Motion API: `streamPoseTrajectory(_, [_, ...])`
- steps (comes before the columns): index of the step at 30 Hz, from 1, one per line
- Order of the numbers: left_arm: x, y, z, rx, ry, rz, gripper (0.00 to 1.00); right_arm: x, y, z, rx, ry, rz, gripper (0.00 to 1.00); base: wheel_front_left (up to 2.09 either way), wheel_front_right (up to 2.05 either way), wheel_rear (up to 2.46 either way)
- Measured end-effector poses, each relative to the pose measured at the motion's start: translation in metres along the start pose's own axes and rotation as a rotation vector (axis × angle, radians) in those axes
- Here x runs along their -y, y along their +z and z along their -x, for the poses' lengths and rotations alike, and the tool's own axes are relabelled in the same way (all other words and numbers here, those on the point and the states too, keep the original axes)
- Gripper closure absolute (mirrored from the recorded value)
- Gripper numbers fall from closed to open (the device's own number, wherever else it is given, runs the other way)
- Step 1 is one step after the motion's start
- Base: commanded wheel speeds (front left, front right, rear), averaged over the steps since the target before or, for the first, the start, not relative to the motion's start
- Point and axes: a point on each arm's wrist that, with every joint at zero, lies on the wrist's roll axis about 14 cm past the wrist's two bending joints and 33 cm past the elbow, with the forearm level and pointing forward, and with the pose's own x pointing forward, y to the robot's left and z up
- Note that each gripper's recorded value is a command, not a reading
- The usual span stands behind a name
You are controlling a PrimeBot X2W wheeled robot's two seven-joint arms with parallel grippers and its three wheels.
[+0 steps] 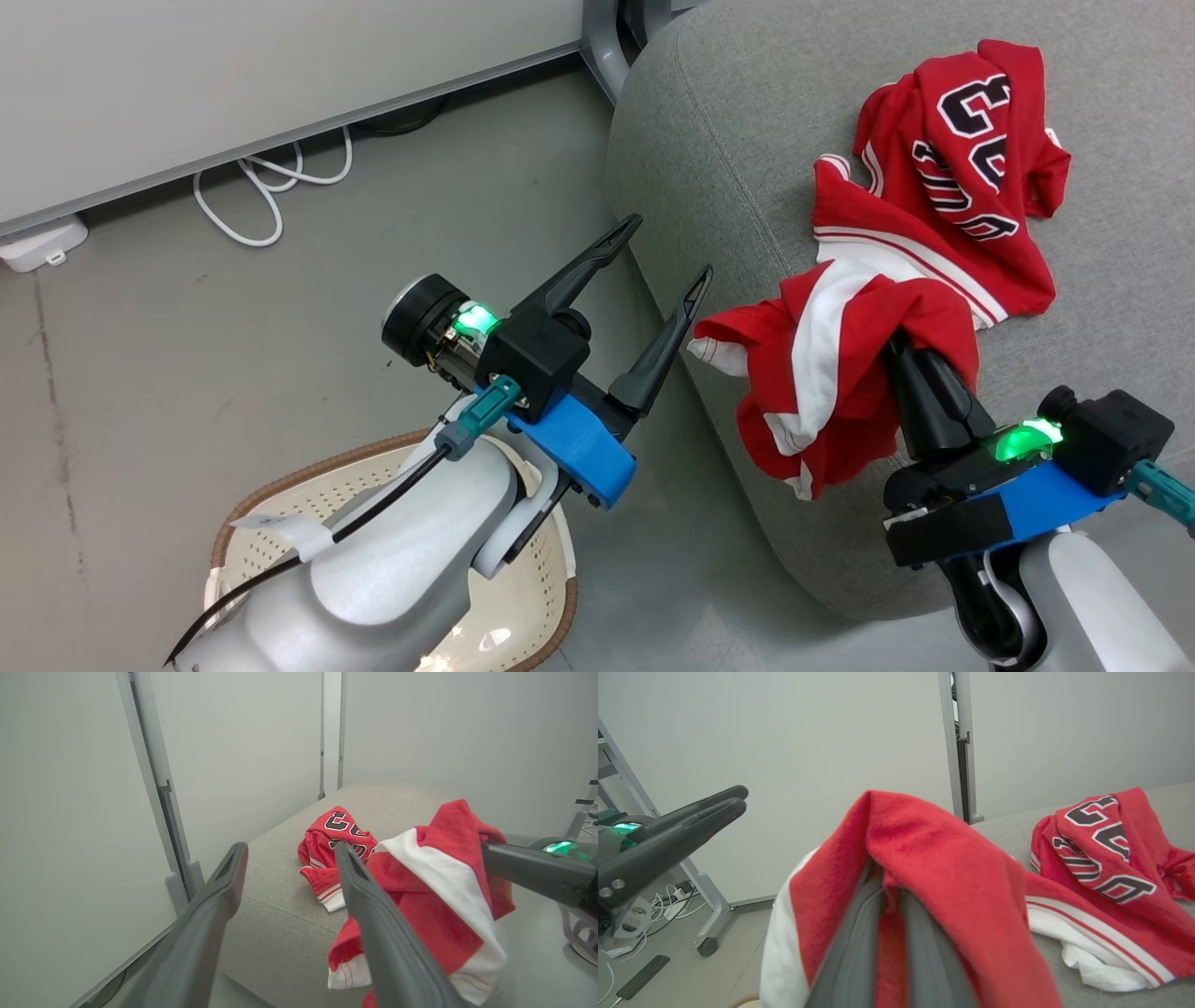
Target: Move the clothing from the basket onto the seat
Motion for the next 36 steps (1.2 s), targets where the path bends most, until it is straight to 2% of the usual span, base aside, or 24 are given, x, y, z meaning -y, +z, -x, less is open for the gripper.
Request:
streamPoseTrajectory(4, [0.001,-0.001,0.0,-0.002,-0.003,-0.001,0.0,0.003,0.003,0.0,0.013,-0.013,0.002,1.0,0.0,0.0,0.0])
streamPoseTrajectory(9, [-0.006,-0.005,0.001,-0.007,0.007,0.005,0.0,0.005,0.027,-0.017,0.085,-0.004,0.049,1.0,0.0,0.0,0.0])
streamPoseTrajectory(13, [-0.016,-0.011,-0.001,-0.012,0.019,0.009,0.0,0.008,0.058,-0.042,0.168,0.02,0.116,1.0,0.0,0.0,0.0])
streamPoseTrajectory(16, [-0.027,-0.02,-0.004,-0.022,0.027,0.016,0.0,0.022,0.094,-0.069,0.267,0.002,0.173,1.0,0.0,0.0,0.0])
streamPoseTrajectory(24, [-0.056,-0.051,-0.011,-0.057,0.03,0.027,0.0,0.052,0.153,-0.127,0.429,-0.042,0.321,1.0,0.0,0.0,0.0])
streamPoseTrajectory(30, [-0.076,-0.082,-0.014,-0.083,0.04,0.049,0.0,0.09,0.166,-0.157,0.457,-0.112,0.43,1.0,0.0,0.0,0.0])
streamPoseTrajectory(36, [-0.089,-0.119,-0.012,-0.119,0.048,0.083,0.0,0.141,0.147,-0.168,0.393,-0.224,0.495,1.0,0.0,0.0,0.0])
